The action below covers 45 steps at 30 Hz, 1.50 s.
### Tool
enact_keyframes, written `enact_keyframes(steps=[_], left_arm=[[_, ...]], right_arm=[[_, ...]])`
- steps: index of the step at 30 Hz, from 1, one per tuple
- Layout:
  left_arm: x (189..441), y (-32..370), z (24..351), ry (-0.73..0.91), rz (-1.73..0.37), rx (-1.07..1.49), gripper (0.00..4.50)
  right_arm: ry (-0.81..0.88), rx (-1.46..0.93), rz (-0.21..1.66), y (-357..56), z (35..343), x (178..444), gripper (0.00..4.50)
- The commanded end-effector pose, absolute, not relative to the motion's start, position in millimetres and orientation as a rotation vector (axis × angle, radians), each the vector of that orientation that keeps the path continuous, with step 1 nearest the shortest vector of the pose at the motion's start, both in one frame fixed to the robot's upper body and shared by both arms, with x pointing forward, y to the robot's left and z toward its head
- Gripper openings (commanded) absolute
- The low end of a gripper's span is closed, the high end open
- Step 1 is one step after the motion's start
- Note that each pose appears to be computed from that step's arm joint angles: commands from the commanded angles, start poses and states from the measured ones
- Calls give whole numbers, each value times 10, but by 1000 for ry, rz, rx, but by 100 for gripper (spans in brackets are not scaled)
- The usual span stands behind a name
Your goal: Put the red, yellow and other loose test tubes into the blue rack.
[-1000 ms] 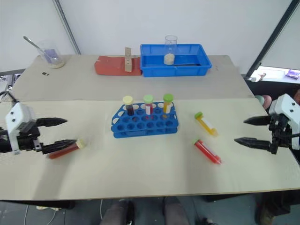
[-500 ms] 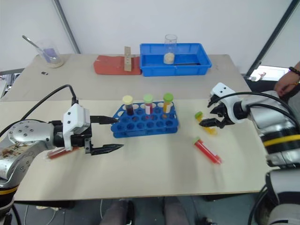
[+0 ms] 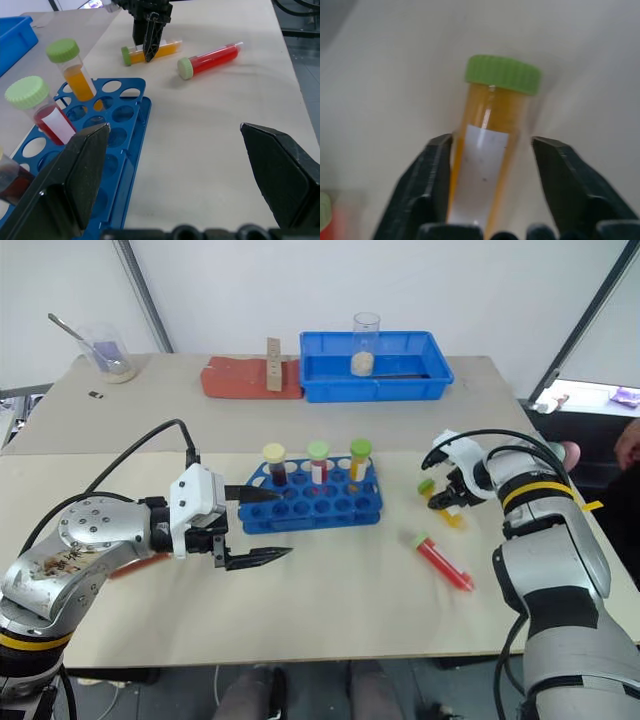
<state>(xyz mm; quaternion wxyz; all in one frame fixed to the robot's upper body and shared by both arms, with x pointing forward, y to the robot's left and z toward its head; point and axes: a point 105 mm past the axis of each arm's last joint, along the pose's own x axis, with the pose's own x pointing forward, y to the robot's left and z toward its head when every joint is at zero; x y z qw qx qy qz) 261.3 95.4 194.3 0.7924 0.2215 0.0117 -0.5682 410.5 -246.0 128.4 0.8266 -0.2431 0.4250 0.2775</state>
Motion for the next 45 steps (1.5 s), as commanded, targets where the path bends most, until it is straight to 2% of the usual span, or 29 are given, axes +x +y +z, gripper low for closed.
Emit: enact_keyframes(steps=[1,2,3,6,12,15,20,26,30,39,45], left_arm=[[2580,891,1987,-20,-1230,499,450],[2585,889,1980,-21,-1229,496,450],[2590,889,1974,-20,-1228,494,450],[2596,893,1962,-16,-1231,475,450],[2627,930,1984,-34,-1216,424,450],[2603,949,2003,-40,-1225,373,450],[2623,1094,2072,-85,-1196,342,450],[2613,1205,2059,-129,-1212,303,450],[2696,1234,2041,-140,-1192,256,450],[2682,1174,2008,-148,-1207,227,450],[2669,1150,2014,-152,-1205,221,450]], right_arm=[[862,-528,590,-2420,1417,4163,137],[864,-527,597,-2413,1408,4159,105],[866,-523,602,-2408,1404,4154,100],[845,-516,619,-2404,1457,4155,100],[670,-484,695,-2414,1897,4077,100],[464,-501,762,-2327,2159,3797,100],[149,-444,772,-2149,2370,3319,100],[-153,-318,701,-1686,2270,3036,100],[-264,-203,594,-1463,2160,3095,100],[-333,-140,545,-1122,1847,3333,100],[-337,-139,515,-1130,1711,3422,100]])
